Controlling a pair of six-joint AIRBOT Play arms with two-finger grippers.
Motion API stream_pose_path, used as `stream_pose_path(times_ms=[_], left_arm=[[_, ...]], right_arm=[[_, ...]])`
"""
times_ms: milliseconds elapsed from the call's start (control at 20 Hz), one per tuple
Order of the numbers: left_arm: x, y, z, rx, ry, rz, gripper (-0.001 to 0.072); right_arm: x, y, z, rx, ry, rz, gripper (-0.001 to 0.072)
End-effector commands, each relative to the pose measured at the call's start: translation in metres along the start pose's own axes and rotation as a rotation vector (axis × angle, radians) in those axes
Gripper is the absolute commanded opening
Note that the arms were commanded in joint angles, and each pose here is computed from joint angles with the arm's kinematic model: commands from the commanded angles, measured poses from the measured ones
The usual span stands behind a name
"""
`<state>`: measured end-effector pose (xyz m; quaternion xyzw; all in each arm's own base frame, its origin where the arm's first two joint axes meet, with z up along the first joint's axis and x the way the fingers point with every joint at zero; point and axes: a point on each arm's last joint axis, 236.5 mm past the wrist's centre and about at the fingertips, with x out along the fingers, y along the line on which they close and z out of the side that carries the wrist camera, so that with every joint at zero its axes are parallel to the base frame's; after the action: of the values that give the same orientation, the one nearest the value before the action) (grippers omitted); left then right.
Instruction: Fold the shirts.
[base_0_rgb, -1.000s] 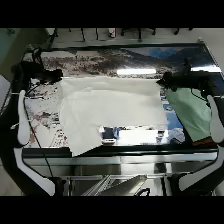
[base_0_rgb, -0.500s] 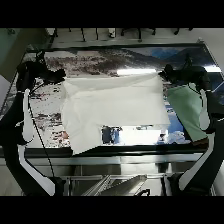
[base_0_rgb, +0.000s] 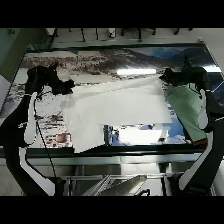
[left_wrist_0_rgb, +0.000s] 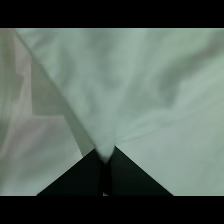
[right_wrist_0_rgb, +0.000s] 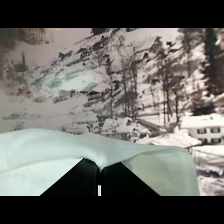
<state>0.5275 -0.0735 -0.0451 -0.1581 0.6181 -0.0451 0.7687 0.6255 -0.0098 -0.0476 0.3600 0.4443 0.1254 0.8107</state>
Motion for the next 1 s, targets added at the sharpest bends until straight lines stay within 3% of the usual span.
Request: stream_pose_path(times_ms=[0,150,750,800,850,900,950], left_arm=[[0.023,0.009,-0.028,-0.014,0.088,0.035,0.0018],[0.025,0.025,-0.038,-0.021,0.128,0.097,0.0018],[0.026,0.021,-0.026,-0.018,0.076,0.085,0.0017],[0.027,0.020,-0.025,-0.019,0.070,0.079,0.0018],[0.027,0.018,-0.023,-0.021,0.063,0.072,0.0035],[0.027,0.014,-0.023,-0.028,0.062,0.054,0.0272],[0.027,0.008,-0.022,-0.037,0.061,0.029,0.0607]], right_arm=[[0.000,-0.022,-0.001,-0.041,0.005,-0.091,0.0020],[-0.001,-0.026,0.008,-0.048,-0.030,-0.107,0.0020],[0.005,-0.035,0.006,-0.049,-0.029,-0.122,0.0022],[0.005,-0.035,0.006,-0.049,-0.029,-0.121,0.0036],[0.005,-0.034,0.006,-0.047,-0.029,-0.118,0.0149],[0.005,-0.032,0.005,-0.045,-0.024,-0.113,0.0241],[0.004,-0.030,0.003,-0.048,-0.013,-0.109,0.0240]])
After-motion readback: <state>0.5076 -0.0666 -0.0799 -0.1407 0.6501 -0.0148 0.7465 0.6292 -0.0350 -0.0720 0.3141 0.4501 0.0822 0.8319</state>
